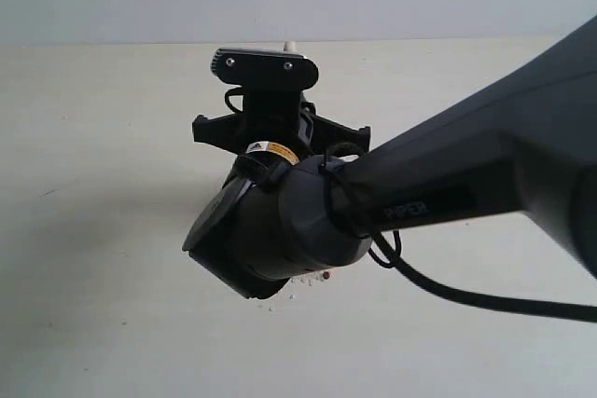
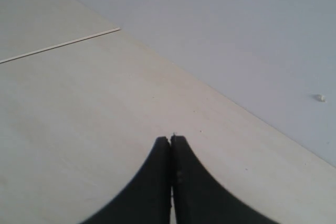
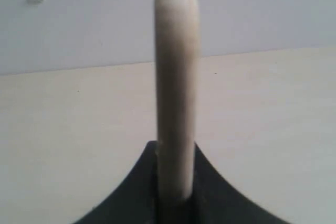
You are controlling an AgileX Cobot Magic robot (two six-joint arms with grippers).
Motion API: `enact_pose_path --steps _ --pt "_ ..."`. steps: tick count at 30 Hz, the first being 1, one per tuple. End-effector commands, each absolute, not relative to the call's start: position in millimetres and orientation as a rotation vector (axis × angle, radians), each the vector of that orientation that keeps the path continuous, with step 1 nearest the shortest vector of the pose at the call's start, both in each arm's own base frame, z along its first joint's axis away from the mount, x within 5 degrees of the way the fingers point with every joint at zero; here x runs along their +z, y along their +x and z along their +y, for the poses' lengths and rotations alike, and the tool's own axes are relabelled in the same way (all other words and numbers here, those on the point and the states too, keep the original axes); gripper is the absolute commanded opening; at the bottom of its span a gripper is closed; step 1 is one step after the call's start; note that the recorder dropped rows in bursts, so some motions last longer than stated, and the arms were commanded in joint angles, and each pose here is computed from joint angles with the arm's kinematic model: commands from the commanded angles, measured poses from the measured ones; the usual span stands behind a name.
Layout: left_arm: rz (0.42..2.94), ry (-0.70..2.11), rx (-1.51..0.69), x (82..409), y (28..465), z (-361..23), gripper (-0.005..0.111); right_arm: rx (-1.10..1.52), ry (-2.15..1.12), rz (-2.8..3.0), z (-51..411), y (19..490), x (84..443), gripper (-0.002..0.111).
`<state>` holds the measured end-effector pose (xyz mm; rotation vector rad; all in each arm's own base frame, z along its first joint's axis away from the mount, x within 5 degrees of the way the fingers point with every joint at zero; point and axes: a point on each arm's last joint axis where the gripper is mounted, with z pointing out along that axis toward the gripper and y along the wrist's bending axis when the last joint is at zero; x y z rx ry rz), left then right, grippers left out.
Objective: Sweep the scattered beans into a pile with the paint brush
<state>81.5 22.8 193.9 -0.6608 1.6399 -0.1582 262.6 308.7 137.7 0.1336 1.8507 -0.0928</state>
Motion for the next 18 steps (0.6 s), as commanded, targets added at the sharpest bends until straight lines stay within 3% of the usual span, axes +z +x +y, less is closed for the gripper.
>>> enact_pose_path --steps 1,18 --pt "1.627 -0.662 -0.163 196 81 23 0.000 -0.106 0.120 1.843 308 262 140 0.000" --pt "1.627 -0.662 -0.163 196 81 23 0.000 0.079 0.060 1.782 322 264 149 0.000"
